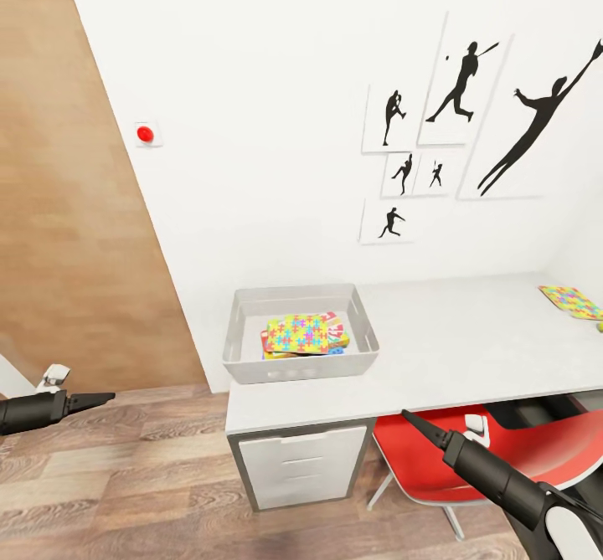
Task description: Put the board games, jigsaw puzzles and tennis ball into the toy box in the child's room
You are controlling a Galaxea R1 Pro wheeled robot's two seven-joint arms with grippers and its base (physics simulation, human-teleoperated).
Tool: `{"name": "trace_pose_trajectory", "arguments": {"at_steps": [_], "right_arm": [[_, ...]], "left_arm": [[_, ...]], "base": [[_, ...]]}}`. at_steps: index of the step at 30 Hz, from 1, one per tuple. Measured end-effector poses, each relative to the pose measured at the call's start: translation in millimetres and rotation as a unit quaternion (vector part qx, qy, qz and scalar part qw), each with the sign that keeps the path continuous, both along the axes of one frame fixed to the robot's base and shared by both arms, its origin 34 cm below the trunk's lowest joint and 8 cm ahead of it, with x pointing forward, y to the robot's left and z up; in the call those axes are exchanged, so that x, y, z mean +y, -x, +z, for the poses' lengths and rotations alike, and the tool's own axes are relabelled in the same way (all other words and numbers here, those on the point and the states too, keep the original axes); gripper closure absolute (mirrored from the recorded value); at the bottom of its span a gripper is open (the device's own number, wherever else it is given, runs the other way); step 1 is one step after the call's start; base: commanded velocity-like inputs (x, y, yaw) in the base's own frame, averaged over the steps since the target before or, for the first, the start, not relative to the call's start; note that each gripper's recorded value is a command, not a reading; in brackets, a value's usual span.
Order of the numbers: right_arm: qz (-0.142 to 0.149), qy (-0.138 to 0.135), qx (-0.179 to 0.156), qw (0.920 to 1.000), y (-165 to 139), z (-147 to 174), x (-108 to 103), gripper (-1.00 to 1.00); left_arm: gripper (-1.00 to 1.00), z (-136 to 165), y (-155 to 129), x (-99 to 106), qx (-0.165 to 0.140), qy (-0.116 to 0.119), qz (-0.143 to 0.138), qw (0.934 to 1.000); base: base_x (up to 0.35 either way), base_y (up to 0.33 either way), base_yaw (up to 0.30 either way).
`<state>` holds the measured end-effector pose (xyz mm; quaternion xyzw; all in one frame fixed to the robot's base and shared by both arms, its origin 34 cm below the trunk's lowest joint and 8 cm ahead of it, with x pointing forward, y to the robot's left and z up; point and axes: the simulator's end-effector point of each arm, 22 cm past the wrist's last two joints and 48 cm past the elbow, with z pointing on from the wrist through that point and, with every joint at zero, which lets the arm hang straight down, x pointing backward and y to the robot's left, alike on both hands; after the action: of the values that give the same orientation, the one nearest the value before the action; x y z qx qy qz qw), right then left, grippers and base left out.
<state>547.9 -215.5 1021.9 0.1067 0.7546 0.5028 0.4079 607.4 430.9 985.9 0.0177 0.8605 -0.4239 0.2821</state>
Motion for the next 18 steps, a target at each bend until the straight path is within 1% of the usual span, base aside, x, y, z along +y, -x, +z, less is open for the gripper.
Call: {"name": "trace_pose_trajectory", "arguments": {"at_steps": [7,11,14,18], "right_arm": [[0.000,0.000,0.000,1.0000,-0.1,0.1,-0.3,-1.00],[0.000,-0.001,-0.001,1.0000,0.2,1.3,-0.1,-1.00],[0.001,-0.002,-0.003,1.0000,0.3,3.2,-0.1,-1.00],[0.001,-0.001,-0.006,1.0000,0.6,5.3,-0.4,-1.00]], "left_arm": [[-1.00,0.0,0.2,0.3,0.000,0.000,0.000,1.0000],[-1.00,1.1,0.2,0.0,-0.001,0.000,0.000,1.0000],[-1.00,2.4,0.2,-0.2,-0.002,0.000,0.000,1.0000],[-1.00,4.6,0.4,0.4,-0.004,-0.001,0.000,1.0000]], "base": [[0.000,0.000,-0.008],[0.000,-0.022,-0.126],[0.000,-0.136,-0.185],[0.000,-0.241,-0.204]]}}
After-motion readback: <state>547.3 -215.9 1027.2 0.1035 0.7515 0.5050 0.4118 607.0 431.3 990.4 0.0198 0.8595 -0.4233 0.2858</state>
